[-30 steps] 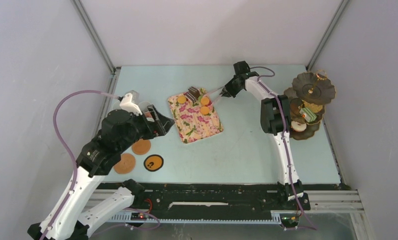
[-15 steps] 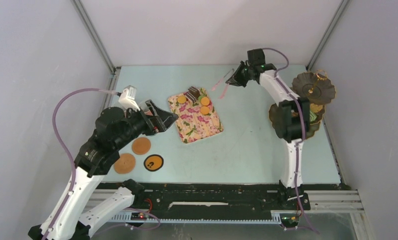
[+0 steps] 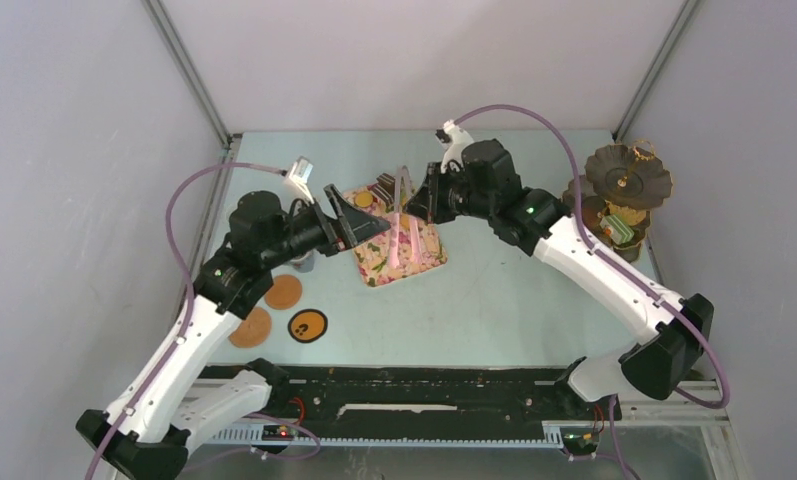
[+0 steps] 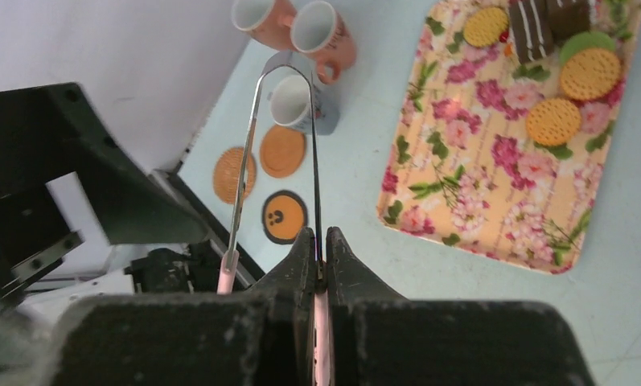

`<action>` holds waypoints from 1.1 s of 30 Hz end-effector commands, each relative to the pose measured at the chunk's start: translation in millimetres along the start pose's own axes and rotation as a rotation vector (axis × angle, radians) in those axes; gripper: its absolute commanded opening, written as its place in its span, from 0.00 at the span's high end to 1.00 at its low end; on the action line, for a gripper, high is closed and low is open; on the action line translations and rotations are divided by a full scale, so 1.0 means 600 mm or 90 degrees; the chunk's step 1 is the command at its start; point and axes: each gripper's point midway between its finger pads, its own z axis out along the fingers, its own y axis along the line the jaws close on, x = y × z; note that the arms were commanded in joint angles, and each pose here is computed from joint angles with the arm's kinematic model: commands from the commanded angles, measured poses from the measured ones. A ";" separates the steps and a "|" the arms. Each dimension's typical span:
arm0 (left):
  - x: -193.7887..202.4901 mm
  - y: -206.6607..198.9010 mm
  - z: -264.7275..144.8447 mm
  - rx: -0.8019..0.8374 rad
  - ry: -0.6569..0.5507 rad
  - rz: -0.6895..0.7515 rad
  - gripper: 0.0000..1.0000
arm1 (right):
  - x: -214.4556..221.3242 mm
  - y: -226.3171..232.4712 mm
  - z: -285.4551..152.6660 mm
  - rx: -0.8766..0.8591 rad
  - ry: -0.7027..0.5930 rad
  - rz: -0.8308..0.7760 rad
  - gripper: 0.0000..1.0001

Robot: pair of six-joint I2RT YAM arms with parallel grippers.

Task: Serve the afternoon tea
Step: Pick up the clamp from the tray.

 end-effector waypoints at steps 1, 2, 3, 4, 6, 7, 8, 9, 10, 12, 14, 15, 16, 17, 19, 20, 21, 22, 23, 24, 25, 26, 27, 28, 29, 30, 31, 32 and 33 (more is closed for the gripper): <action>0.020 -0.054 -0.021 0.083 0.012 0.066 0.08 | 0.000 -0.010 0.000 0.062 -0.034 -0.018 1.00; 0.031 -0.058 -0.018 0.089 0.022 0.071 0.08 | -0.002 -0.005 -0.003 0.064 -0.042 -0.017 1.00; 0.044 -0.061 -0.015 0.091 0.036 0.075 0.09 | -0.005 -0.001 -0.005 0.065 -0.049 -0.011 1.00; 0.056 -0.059 -0.011 0.085 0.050 0.081 0.10 | -0.008 0.003 -0.007 0.062 -0.056 -0.005 1.00; 0.067 -0.046 -0.008 0.051 0.065 0.105 0.12 | -0.017 0.011 -0.018 0.060 -0.073 0.009 1.00; 0.067 -0.035 -0.008 0.028 0.065 0.119 0.14 | -0.021 0.017 -0.023 0.057 -0.081 0.014 1.00; 0.067 -0.024 -0.007 0.008 0.063 0.131 0.15 | -0.025 0.024 -0.027 0.051 -0.087 0.019 1.00; 0.065 -0.014 -0.005 -0.009 0.061 0.145 0.16 | -0.026 0.031 -0.032 0.045 -0.092 0.022 1.00; 0.064 -0.007 -0.005 -0.018 0.059 0.154 0.17 | -0.026 0.037 -0.035 0.042 -0.095 0.027 1.00; 0.061 -0.001 -0.003 -0.031 0.053 0.170 0.18 | -0.024 0.048 -0.040 0.034 -0.097 0.027 1.00; 0.052 0.003 -0.004 -0.045 0.042 0.179 0.21 | -0.016 0.055 -0.042 0.032 -0.089 0.023 1.00; 0.048 0.001 -0.006 -0.049 0.036 0.182 0.22 | -0.012 0.058 -0.043 0.031 -0.085 0.023 1.00; 0.043 -0.005 -0.009 -0.043 0.026 0.184 0.22 | -0.009 0.060 -0.044 0.030 -0.081 0.022 1.00; 0.040 -0.009 -0.010 -0.036 0.021 0.186 0.22 | -0.006 0.063 -0.046 0.028 -0.078 0.024 1.00; 0.045 -0.015 -0.008 -0.017 0.025 0.179 0.25 | -0.006 0.062 -0.050 0.041 -0.085 0.032 1.00; 0.049 -0.018 -0.006 -0.009 0.032 0.173 0.29 | -0.005 0.063 -0.053 0.045 -0.086 0.041 1.00; 0.055 -0.021 -0.005 -0.002 0.043 0.168 0.33 | -0.002 0.061 -0.054 0.053 -0.085 0.054 1.00; 0.060 -0.022 -0.003 0.004 0.052 0.163 0.36 | 0.001 0.059 -0.054 0.060 -0.084 0.069 1.00; 0.064 -0.021 -0.002 0.007 0.057 0.158 0.38 | 0.003 0.056 -0.055 0.068 -0.083 0.084 1.00; 0.066 -0.020 -0.001 0.008 0.059 0.155 0.39 | 0.006 0.054 -0.055 0.077 -0.082 0.100 1.00; 0.069 -0.018 -0.001 0.009 0.062 0.154 0.40 | 0.008 0.051 -0.054 0.085 -0.082 0.113 1.00; 0.071 -0.018 -0.001 0.010 0.065 0.152 0.40 | 0.010 0.049 -0.054 0.094 -0.084 0.124 1.00; 0.074 -0.017 -0.001 0.010 0.068 0.149 0.41 | 0.011 0.046 -0.055 0.105 -0.088 0.136 1.00; 0.075 -0.018 -0.002 0.013 0.069 0.148 0.41 | 0.014 0.046 -0.054 0.109 -0.087 0.150 1.00; 0.077 -0.018 -0.002 0.015 0.071 0.147 0.41 | 0.014 0.046 -0.053 0.111 -0.087 0.158 1.00; 0.080 -0.015 0.000 0.014 0.076 0.144 0.41 | 0.016 0.046 -0.053 0.114 -0.086 0.167 1.00; 0.082 -0.014 0.001 0.012 0.080 0.142 0.39 | 0.017 0.047 -0.054 0.118 -0.087 0.174 1.00; 0.084 -0.012 0.003 0.008 0.086 0.138 0.37 | 0.018 0.046 -0.054 0.125 -0.087 0.179 1.00; 0.087 -0.011 0.006 0.006 0.095 0.136 0.36 | 0.018 0.049 -0.056 0.130 -0.087 0.182 1.00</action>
